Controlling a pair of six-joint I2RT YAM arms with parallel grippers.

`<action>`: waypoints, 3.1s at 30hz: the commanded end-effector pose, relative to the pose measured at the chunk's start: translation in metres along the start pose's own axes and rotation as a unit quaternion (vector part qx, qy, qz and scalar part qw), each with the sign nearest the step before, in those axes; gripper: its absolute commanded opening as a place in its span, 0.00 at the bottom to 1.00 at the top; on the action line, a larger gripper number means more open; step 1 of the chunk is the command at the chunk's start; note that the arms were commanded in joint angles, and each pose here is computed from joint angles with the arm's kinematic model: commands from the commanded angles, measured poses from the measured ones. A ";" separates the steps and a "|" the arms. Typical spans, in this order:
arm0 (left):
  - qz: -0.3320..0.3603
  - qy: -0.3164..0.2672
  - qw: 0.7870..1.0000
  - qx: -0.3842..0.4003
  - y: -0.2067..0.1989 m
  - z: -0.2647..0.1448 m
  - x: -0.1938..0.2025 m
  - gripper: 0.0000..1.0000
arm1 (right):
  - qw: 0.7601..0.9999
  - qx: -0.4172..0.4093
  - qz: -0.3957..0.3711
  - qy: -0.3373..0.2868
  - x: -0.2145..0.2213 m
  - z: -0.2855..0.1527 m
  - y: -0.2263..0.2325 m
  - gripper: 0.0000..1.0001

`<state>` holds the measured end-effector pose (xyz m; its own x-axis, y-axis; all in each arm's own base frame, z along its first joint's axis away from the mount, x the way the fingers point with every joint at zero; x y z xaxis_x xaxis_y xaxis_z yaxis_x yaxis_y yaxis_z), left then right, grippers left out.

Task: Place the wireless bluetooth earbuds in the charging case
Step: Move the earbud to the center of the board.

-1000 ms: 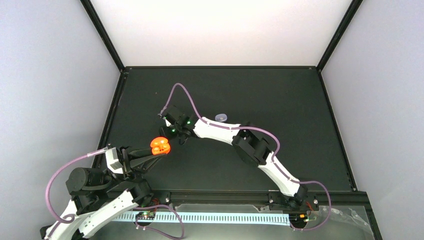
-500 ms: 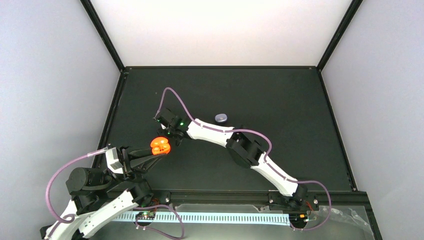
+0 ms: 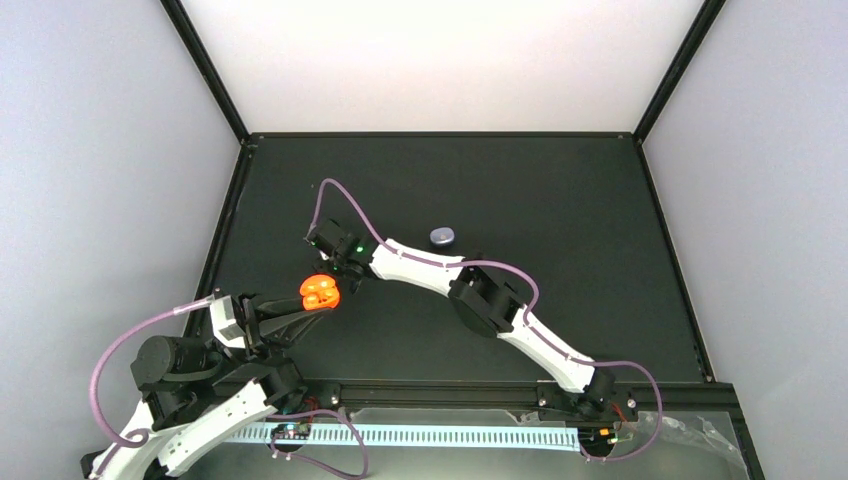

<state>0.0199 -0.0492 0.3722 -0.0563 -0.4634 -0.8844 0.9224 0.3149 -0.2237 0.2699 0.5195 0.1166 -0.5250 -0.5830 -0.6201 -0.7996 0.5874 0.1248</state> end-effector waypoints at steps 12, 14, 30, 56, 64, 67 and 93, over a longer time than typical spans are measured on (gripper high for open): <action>0.006 -0.012 1.000 0.005 -0.003 -0.004 -0.007 0.02 | 0.999 0.016 -0.025 0.030 0.018 0.000 0.008 0.24; 0.005 -0.012 1.000 0.005 -0.003 -0.004 -0.007 0.02 | 0.999 0.021 -0.030 0.032 0.020 0.000 0.009 0.23; 0.003 -0.015 1.000 0.008 -0.004 -0.006 -0.006 0.02 | 0.998 0.041 -0.043 0.038 0.028 -0.009 0.012 0.11; 0.002 -0.014 1.000 0.012 -0.004 -0.007 -0.005 0.01 | 0.998 0.048 0.005 -0.033 0.020 -0.064 0.001 0.01; 0.004 -0.014 1.000 0.008 -0.003 -0.008 -0.004 0.02 | 0.994 0.095 0.049 -0.019 0.087 -0.129 -0.044 0.01; 0.005 -0.008 1.000 0.012 -0.003 -0.006 -0.002 0.02 | 0.992 0.112 0.056 0.010 0.123 -0.149 -0.052 0.01; -0.011 0.020 0.999 0.025 0.004 0.010 0.020 0.01 | 0.978 0.157 0.081 0.115 0.194 -0.172 -0.076 0.18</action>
<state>0.0278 -0.0648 0.3547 -0.0859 -0.4208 -0.9031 0.9306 0.2899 -0.2237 0.1730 0.2632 0.1163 -0.7130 -0.5658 -0.4142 -0.6090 0.7924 -0.0341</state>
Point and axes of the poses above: each gripper's point midway between its finger pads, its own z axis out along the fingers, its own y axis along the line the jaws close on, x = y × z, the point moved 10 cm from there along -z, back along the fingers, and after that the axes turned 10 degrees about -z, right-handed, at the moved point
